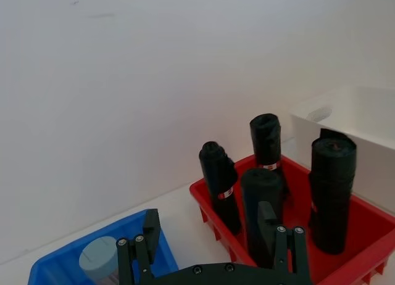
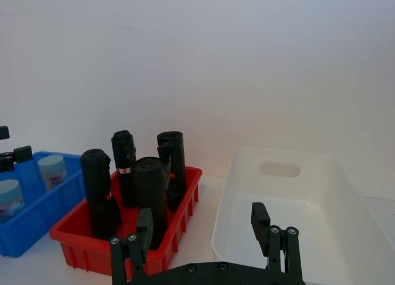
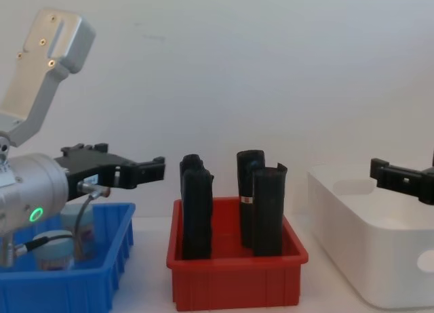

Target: Pick the cotton swabs from the blue box and place them into the white box.

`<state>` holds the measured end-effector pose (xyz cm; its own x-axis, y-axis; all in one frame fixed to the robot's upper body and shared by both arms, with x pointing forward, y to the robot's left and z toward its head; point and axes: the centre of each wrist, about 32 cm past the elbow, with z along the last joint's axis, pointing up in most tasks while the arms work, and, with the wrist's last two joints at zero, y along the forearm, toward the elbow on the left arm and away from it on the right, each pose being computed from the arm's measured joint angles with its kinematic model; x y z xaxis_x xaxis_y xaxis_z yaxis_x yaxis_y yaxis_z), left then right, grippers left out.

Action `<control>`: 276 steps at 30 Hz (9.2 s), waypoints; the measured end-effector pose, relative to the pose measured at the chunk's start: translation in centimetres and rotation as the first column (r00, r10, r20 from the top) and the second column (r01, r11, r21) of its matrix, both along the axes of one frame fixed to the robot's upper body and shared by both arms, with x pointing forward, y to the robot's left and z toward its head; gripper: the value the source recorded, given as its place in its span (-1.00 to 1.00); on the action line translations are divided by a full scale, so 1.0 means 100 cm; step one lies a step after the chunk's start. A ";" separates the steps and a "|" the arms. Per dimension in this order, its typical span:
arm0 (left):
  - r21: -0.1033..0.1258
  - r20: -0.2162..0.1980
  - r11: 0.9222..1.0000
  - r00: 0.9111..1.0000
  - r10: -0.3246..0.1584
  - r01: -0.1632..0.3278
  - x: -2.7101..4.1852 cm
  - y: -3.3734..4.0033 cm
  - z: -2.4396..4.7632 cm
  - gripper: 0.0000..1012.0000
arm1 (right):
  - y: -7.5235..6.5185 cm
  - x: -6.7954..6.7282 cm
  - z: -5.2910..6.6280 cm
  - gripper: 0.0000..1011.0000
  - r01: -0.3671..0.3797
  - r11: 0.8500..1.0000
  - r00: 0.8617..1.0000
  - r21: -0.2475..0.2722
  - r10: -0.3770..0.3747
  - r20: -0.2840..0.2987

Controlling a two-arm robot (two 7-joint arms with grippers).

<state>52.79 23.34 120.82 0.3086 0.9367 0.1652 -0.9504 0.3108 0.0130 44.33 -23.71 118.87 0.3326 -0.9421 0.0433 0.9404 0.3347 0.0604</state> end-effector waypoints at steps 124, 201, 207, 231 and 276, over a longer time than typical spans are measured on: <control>0.012 -0.194 0.993 0.974 -0.116 0.121 0.0266 0.0578 0.0633 0.32 | 0.000 0.000 0.000 0.98 0.000 1.000 1.000 0.000 0.000 0.000; -0.065 -0.204 0.793 0.770 -0.605 0.606 0.0339 0.0202 0.1364 0.32 | 0.026 0.032 0.028 0.98 -0.384 0.914 0.922 -0.128 0.387 0.000; -0.065 -0.204 0.793 0.770 -0.605 0.606 0.0339 0.0202 0.1366 0.32 | 0.032 0.040 0.030 0.98 -0.400 0.907 0.915 -0.130 0.403 -0.002; -0.065 -0.204 0.792 0.769 -0.606 0.606 0.0339 0.0203 0.1365 0.32 | 0.061 0.078 0.037 0.98 -0.465 0.877 0.884 -0.116 0.468 -0.008; -0.065 -0.204 0.793 0.769 -0.605 0.606 0.0339 0.0203 0.1365 0.98 | 0.082 0.105 0.043 0.25 -0.529 0.841 0.848 -0.114 0.530 -0.024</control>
<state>56.18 25.37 134.47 0.8386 0.5435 0.0371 -0.5401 0.8207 0.1862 54.79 -15.53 123.22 0.7782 -0.6117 0.1422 0.6180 0.7862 -0.0008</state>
